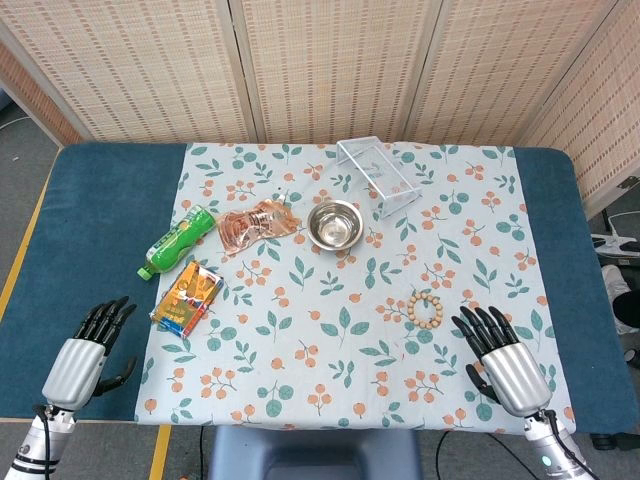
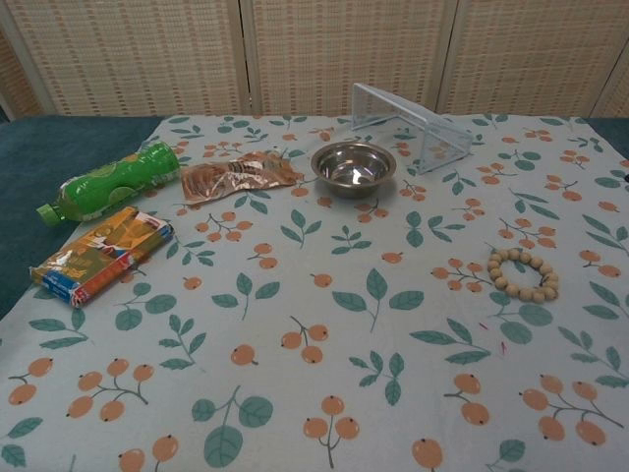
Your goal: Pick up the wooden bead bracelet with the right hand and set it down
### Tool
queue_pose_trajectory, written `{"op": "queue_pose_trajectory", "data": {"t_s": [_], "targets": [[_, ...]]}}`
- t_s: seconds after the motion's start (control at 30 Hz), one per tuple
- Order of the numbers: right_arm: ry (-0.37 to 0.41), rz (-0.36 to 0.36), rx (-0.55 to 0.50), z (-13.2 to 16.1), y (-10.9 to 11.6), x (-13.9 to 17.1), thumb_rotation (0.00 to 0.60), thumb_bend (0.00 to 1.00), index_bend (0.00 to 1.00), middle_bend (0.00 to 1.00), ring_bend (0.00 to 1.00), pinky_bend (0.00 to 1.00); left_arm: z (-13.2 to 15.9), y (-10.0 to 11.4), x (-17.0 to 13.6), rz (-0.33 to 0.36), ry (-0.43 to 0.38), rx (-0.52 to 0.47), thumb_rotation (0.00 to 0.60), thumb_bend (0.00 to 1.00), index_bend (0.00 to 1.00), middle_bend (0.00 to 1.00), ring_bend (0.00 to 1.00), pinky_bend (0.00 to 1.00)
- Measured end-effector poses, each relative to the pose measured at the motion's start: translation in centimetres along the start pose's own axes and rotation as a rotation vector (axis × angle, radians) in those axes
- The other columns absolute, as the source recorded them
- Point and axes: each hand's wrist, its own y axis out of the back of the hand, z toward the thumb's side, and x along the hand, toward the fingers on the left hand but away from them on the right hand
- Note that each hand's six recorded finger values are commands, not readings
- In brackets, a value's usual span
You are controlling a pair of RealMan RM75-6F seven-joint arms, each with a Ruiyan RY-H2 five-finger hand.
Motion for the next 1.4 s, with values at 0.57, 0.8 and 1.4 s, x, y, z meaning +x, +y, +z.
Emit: {"op": "queue_pose_trajectory", "data": {"t_s": [0.57, 0.8, 1.4], "targets": [[0.08, 0.08, 0.17, -0.2, -2.4, -5.6, 0.6, 0.34, 0.14, 0.18, 0.0, 0.0, -1.3, 0.1, 0.9, -0.005, 0.044, -0.027, 0.6, 0.43, 0.0, 0.0, 0.0, 0.09], [0.128, 0.165, 0.252, -0.5, -4.6, -9.2, 0.6, 0.34, 0.23, 0.23, 0.0, 0.0, -1.4, -0.1, 1.0, -0.008, 0.049, -0.021, 0.6, 0.43, 0.0, 0.0, 0.0, 0.09], [0.133, 0.258, 0.313, -1.3, -7.9, -11.5, 0.6, 0.34, 0.35, 0.32, 0.0, 0.0, -1.3, -0.8, 1.2, -0.029, 0.043, -0.004, 0.6, 0.44, 0.0, 0.0, 0.0, 0.09]]}}
